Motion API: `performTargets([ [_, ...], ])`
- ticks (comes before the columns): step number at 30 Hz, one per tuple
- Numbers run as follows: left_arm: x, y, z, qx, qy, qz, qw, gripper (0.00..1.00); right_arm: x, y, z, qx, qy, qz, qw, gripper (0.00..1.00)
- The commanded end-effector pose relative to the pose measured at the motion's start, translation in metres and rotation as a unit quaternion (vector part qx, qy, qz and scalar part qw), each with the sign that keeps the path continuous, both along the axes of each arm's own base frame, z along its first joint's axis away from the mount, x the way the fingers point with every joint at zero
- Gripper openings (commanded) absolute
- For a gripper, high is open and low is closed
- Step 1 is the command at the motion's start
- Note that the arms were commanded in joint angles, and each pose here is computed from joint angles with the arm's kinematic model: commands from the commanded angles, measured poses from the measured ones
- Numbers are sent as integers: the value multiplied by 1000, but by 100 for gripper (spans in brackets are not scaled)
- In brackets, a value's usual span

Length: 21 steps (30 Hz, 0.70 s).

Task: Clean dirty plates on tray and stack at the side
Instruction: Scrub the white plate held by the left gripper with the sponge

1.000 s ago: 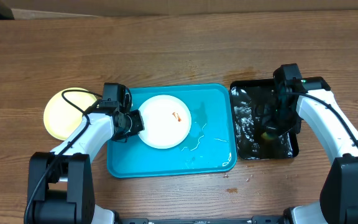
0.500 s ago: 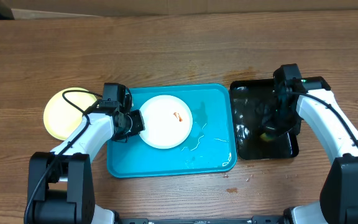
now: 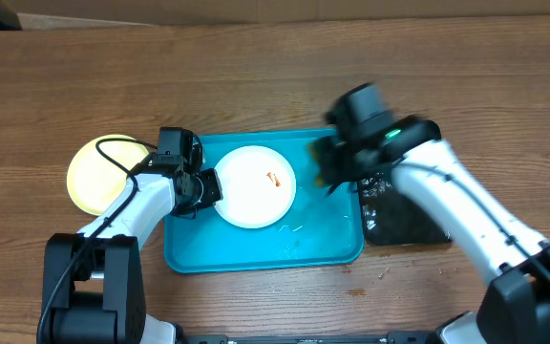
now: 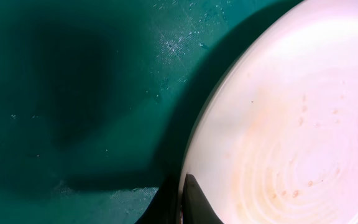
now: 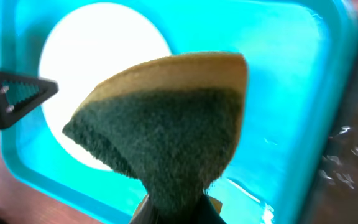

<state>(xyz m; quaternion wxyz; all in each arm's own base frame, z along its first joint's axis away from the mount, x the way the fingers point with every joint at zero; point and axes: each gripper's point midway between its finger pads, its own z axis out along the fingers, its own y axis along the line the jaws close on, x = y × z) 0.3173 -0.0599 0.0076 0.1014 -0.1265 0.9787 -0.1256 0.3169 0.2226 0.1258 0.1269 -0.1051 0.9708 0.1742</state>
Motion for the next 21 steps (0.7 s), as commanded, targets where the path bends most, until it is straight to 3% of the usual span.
performTargets([
  [1,-7,-4,-6,-2,9,-17,1000,4,12,17,-5,-81,-76,-8,994,4],
  [7,-7,-4,-6,-2,9,-17,1000,4,26,45,-34,-179,-169,3,969,4],
  [14,-7,-4,-6,-2,9,-17,1000,4,35,55,-73,-206,-174,7,963,4],
  [16,-7,-4,-6,-2,9,-17,1000,4,35,59,-78,-199,-169,11,965,12],
  [19,-7,-4,-6,-2,9,-17,1000,4,32,66,-81,-181,-159,18,970,31],
  [21,-7,-4,-6,-2,9,-17,1000,4,32,67,-81,-177,-159,19,971,36],
])
